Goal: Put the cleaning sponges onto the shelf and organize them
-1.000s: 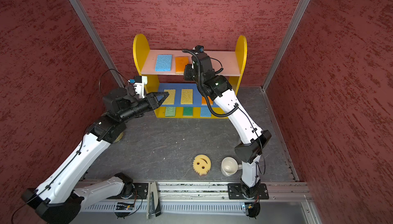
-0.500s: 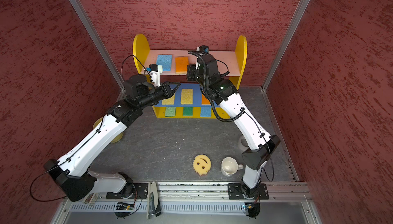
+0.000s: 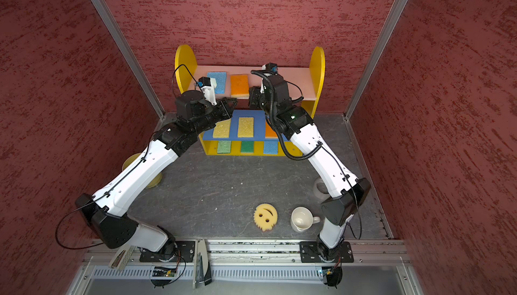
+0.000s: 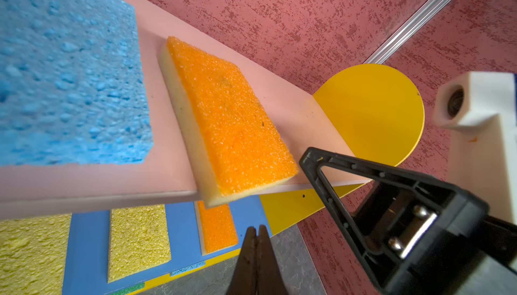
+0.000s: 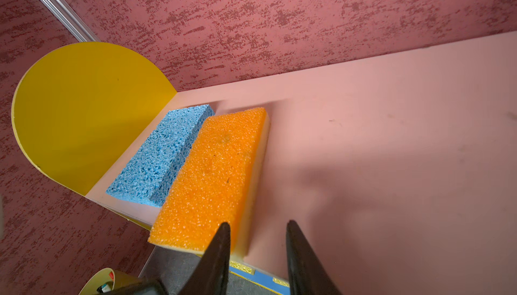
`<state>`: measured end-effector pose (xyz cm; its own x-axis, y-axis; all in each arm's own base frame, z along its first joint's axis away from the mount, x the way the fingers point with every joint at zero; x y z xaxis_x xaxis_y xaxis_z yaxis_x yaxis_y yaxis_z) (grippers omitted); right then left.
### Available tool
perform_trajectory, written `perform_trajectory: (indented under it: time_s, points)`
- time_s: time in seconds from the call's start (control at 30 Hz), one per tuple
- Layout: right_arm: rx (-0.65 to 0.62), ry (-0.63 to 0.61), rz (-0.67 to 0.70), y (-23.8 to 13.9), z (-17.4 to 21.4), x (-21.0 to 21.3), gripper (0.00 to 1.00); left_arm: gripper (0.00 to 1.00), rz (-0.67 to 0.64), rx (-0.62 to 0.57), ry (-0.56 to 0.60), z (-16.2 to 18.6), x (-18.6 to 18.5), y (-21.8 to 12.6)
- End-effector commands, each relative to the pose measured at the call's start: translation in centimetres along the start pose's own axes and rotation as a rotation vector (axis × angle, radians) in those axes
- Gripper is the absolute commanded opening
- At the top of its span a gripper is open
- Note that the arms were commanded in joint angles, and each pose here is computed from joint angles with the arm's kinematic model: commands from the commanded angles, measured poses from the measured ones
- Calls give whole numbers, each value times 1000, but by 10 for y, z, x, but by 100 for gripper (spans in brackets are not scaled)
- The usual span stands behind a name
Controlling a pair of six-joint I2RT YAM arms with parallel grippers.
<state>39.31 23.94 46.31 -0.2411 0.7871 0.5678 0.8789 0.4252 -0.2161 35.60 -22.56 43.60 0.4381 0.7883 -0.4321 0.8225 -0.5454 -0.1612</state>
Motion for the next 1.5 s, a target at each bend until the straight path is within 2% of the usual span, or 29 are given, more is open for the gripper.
perform_trajectory:
  time_s: [0.0,1.13,1.47]
  points:
    - [-50,25,-53,-16,-16,6,35,0,-20,-55,34,-12,-1,4]
    - [-27,51,-53,-4,-11,-13,37,0,-131,-98,37,-20,11,24]
    - [-18,52,-51,-1,-9,-15,38,0,-63,-66,-10,-16,3,18]
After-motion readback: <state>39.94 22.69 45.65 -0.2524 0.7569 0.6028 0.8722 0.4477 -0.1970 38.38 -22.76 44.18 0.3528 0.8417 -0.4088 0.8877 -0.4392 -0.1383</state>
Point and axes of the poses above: each gripper's point midway between its finger pads, its own y axis out along the fingers, its own x axis along the line the jaws close on, z = x × y, the point moved 6 cm from there along -y, back along the fingers, and after that the axes turned 11 degrees about y, right-handed, at the moved point
